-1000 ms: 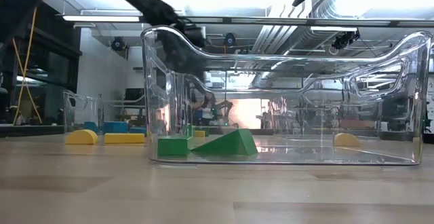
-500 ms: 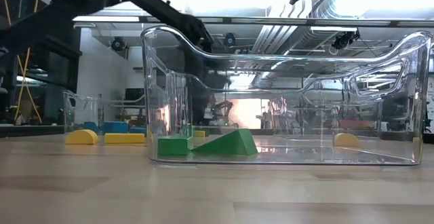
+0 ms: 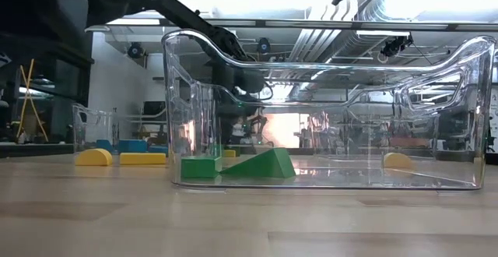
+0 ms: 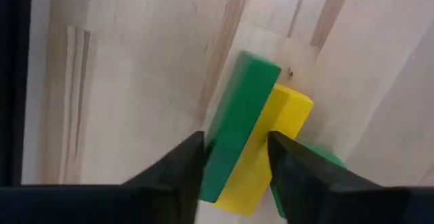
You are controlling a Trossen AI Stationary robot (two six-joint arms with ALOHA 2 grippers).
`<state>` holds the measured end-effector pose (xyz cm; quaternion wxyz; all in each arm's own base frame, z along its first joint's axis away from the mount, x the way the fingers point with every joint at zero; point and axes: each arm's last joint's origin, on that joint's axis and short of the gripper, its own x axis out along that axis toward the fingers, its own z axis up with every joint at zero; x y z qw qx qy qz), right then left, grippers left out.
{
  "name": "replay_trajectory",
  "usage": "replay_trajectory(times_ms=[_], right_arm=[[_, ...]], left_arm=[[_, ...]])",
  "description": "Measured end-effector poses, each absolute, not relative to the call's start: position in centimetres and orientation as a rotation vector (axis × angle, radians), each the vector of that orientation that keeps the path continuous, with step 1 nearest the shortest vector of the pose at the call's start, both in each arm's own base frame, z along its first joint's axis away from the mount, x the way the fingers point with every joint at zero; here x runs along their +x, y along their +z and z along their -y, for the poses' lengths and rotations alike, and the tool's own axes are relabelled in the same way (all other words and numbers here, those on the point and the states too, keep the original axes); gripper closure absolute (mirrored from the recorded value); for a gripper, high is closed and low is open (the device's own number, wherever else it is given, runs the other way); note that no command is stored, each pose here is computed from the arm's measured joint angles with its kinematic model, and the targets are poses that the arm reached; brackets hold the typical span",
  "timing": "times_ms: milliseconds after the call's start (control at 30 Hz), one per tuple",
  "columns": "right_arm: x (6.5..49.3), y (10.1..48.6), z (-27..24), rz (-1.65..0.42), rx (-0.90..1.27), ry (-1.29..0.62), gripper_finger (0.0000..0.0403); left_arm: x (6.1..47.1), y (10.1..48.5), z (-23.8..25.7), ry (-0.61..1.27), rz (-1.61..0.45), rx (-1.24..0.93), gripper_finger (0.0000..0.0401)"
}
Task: Sort blocks
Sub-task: Put the green block into the bottom transparent bin
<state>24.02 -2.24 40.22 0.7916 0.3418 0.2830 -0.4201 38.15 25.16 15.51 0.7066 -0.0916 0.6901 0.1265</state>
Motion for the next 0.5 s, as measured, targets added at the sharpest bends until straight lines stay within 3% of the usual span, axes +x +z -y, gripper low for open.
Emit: replay_trajectory(times_ms=[200, 500], right_arm=[[24.0, 40.2, 2.2, -0.617, 0.719, -0.897, 0.0402], [24.0, 40.2, 2.2, -0.634, 0.681, -0.880, 0.0402]], left_arm=[[37.7, 15.6, -24.9, 0.248, -1.580, -0.203, 0.0383], [37.1, 18.5, -24.7, 0.303, -1.529, -0.196, 0.0392]])
